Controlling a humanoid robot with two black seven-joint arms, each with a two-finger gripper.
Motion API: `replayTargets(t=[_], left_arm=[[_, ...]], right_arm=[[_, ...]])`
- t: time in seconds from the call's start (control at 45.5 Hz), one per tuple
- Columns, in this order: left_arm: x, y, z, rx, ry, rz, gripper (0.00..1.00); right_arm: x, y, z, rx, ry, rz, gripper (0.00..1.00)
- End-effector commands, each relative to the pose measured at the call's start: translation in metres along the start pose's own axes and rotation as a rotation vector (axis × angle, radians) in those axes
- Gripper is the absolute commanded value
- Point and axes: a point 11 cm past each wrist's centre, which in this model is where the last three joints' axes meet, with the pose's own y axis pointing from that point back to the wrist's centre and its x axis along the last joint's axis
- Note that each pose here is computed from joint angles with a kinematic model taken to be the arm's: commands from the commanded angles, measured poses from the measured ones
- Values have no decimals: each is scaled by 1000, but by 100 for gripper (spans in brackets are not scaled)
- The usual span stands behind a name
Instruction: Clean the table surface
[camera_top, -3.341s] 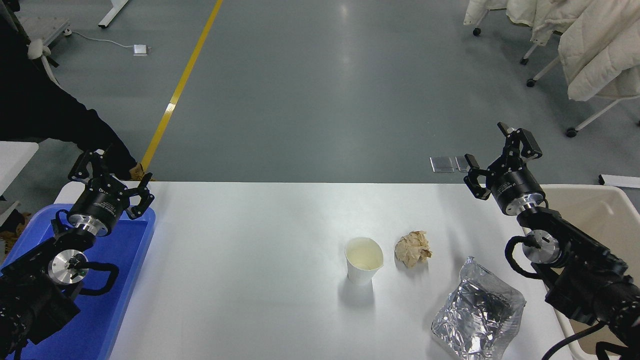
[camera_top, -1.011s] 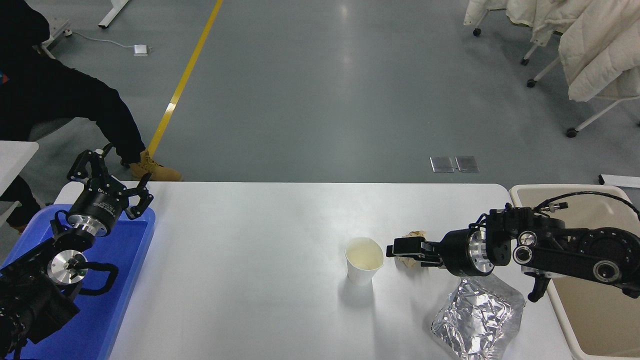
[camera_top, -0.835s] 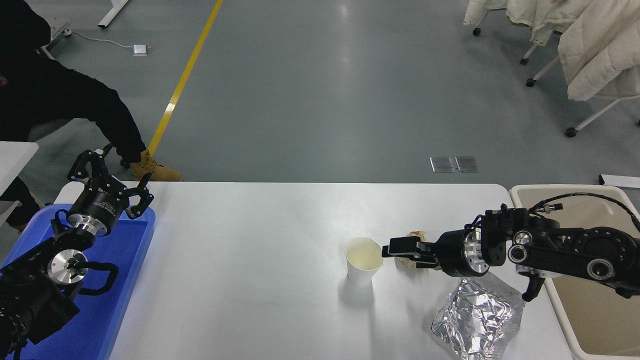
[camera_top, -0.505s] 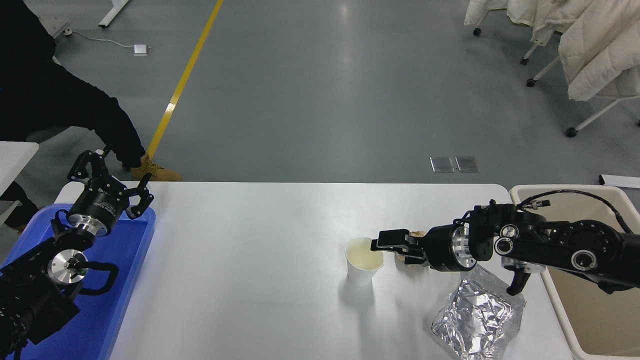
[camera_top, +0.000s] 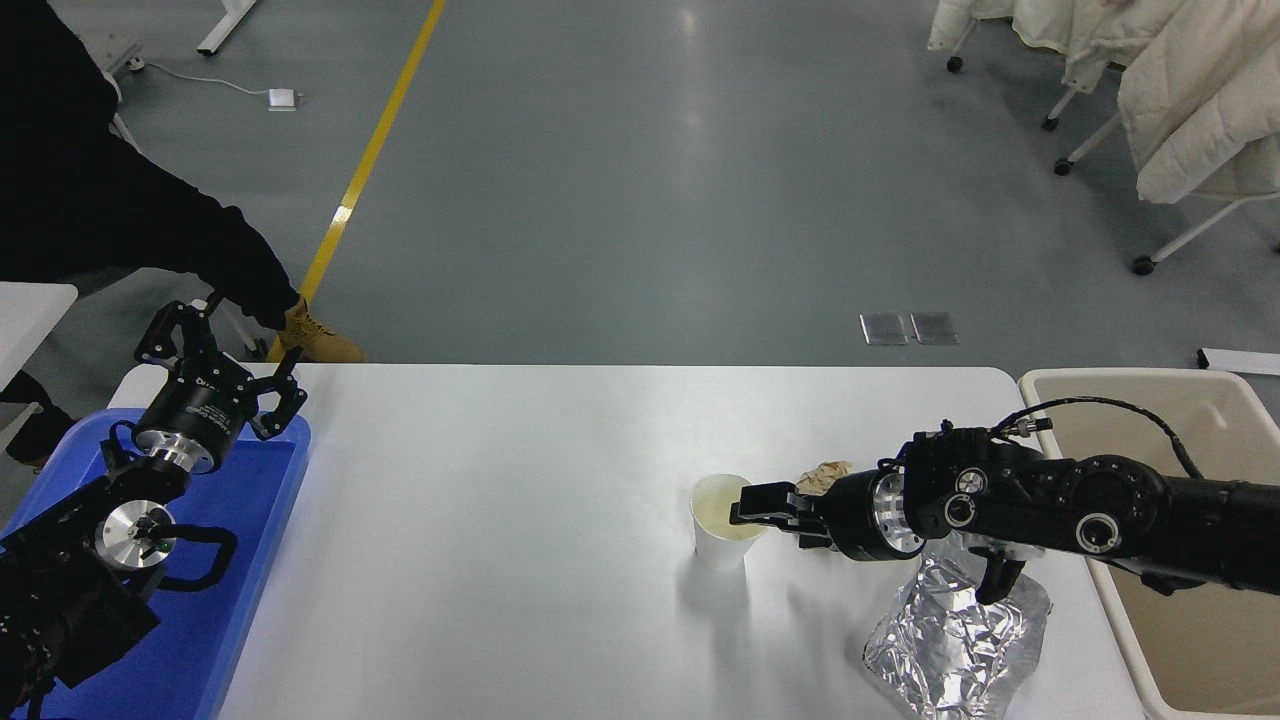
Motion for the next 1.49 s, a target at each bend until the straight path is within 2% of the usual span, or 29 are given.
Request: replayTargets(t=[0.0,0.242,0.44,0.505,0.571,0.593,0.615,0.637,0.901,1.253,1.473], left_arm=[[0,0,-1,1,1,0,100],[-1,0,0,0,1,-1,100],[0,0,0,-1,-1,1,100],[0,0,0,-1,-1,0,100],[0,0,0,0,1,0,100],[0,0,-1,1,1,0,100],[0,0,-1,1,1,0,100],[0,0,0,0,1,0,100],[0,0,0,-1,-1,0,100],[0,0,0,-1,-1,0,100],[-1,0,0,0,1,-1,100]], right_arm=[[-6,-22,-8,-11,26,-4,98],[-1,-31,-25,2,53,0,97],[-3,-38,-13,-52,93,-9,79],[-4,-38,-10,-63,103,-14,63],[-2,-37,-11,-65,109,-15,39],[-1,-37,-11,-65,112,-21,30],[-3,-37,-11,-70,119,-42,5],[-4,-36,-11,-73,121,-52,0],[15,-29,-24,-69,141,-54,0],[15,-27,-25,-64,116,-61,0],[35,8,-12,-67,76,-68,0]])
